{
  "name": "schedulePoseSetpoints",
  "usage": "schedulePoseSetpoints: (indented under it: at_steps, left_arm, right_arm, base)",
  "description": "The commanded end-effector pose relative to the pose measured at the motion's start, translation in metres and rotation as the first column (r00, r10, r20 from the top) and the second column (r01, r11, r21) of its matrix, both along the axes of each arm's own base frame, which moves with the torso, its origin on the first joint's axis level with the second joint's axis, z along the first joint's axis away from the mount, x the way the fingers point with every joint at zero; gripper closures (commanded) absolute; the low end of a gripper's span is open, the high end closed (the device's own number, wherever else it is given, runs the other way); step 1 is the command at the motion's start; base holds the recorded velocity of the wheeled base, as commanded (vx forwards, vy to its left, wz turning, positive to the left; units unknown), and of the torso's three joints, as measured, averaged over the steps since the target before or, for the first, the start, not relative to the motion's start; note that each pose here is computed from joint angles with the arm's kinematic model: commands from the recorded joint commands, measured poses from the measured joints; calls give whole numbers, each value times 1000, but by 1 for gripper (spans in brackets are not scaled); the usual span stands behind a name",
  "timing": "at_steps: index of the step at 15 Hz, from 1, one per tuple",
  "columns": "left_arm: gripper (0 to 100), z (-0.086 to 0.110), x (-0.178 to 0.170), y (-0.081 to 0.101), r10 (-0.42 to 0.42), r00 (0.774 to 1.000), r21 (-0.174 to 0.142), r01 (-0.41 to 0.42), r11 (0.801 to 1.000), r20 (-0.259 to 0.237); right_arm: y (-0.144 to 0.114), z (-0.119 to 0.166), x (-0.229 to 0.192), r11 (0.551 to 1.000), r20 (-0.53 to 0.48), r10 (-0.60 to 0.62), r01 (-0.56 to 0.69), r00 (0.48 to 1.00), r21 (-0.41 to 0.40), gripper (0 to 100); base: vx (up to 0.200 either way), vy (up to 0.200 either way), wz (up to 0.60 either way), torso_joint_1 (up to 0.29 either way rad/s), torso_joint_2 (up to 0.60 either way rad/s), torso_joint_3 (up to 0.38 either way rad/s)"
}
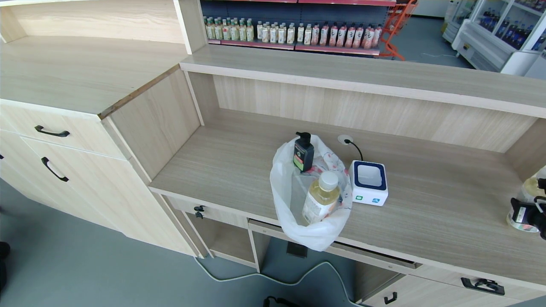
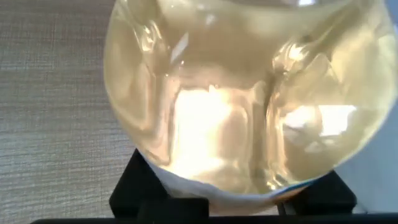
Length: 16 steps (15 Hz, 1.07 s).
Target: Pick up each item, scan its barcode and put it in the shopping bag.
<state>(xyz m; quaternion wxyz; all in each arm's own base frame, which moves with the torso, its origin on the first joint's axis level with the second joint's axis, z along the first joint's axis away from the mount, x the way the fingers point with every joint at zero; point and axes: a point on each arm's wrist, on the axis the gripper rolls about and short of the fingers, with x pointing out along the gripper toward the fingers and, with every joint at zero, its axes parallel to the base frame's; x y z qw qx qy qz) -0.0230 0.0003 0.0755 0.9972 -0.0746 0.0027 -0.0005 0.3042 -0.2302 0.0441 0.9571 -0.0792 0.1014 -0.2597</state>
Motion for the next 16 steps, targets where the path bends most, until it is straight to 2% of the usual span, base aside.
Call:
schedulePoseSetpoints:
  at_steps: [1,3,7,10,11,13,14,15,16]
  left_arm:
    - [0,0,0,0,0,1000,1,0,1000,1]
    - [0,0,0,0,0,1000,-1,0,1000,1]
    - [0,0,0,0,0,1000,-1,0,1000,1]
    - [0,0,0,0,1,1000,-1,-1,1000,1]
    - [0,0,0,0,0,1000,-1,0,1000,1]
    - [0,0,0,0,1,1000,1,-1,1000,1]
    - [0,0,0,0,1,1000,-1,-1,1000,1]
    - [0,0,0,0,1,1000,-1,-1,1000,1]
    - [0,0,0,0,1,1000,-1,-1,1000,1]
  right_arm:
    - [-5,-4,2,1000,3,-6,6,1000,-5,100]
    - [-6,-2,3,1000,17,19,-19,1000,-17,100]
    - [-9,7,8,994,41,71,-67,997,-91,100]
    - [-3,26,5,990,61,88,-80,994,-112,100]
    - [4,48,-1,988,81,128,-120,988,-92,100]
    - [31,96,-14,971,103,226,-232,969,49,100]
    - [53,122,-24,937,127,303,-319,945,142,100]
    - [77,147,-36,875,161,404,-431,901,219,100]
    - [92,159,-43,831,178,466,-498,867,247,100]
  base:
    - [0,0,0,0,0,0]
    - [0,0,0,0,0,0]
    - [0,0,0,0,0,0]
    - [0,0,0,0,0,0]
    - [0,0,0,0,0,0]
    - [0,0,0,0,0,0]
    - [0,0,0,0,0,0]
    - [0,0,0,0,0,0]
    - [0,0,0,0,0,0]
